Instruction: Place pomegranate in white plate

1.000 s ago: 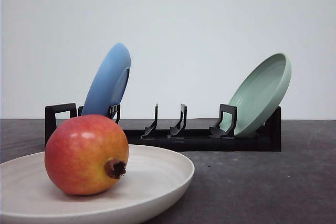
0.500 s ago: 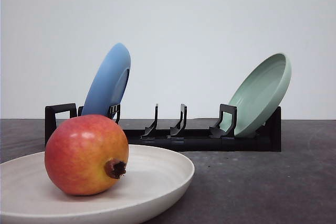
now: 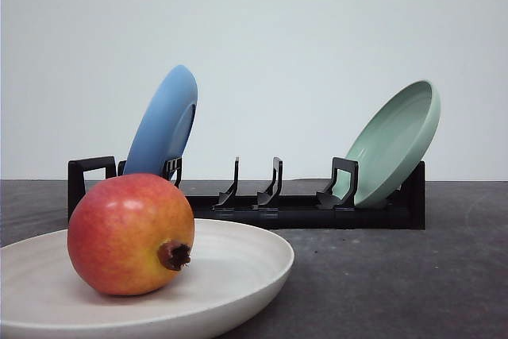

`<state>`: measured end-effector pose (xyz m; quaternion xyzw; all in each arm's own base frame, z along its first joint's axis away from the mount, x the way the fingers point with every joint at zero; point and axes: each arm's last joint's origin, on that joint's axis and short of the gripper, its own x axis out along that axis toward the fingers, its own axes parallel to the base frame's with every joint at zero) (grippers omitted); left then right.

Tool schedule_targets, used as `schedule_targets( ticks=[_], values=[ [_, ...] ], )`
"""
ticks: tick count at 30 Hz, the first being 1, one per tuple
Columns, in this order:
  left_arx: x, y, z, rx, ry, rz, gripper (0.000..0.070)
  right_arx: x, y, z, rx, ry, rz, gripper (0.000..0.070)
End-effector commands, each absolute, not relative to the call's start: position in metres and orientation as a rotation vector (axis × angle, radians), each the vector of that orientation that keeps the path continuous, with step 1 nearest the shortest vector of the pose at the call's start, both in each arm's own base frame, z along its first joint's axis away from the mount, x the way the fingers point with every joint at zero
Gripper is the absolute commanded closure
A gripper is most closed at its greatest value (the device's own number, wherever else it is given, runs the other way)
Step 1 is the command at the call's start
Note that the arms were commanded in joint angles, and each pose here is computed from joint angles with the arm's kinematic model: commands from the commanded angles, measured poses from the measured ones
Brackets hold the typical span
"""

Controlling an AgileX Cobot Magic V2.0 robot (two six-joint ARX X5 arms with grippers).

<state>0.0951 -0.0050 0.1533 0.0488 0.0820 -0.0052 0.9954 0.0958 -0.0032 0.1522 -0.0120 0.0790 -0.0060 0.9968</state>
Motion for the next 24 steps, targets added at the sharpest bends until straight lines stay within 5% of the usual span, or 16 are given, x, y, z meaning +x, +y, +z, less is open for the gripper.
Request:
schedule_targets(
  ticks=[1, 24],
  values=[
    [0.0955, -0.0051, 0.1495, 0.101, 0.177, -0.014, 0.0700, 0.0961, -0.0033, 0.1520, -0.028, 0.150, -0.014, 0.0700],
    [0.0955, -0.0051, 0.1494, 0.101, 0.177, -0.014, 0.0700, 0.0961, -0.0033, 0.1520, -0.028, 0.150, -0.014, 0.0700]
  ],
)
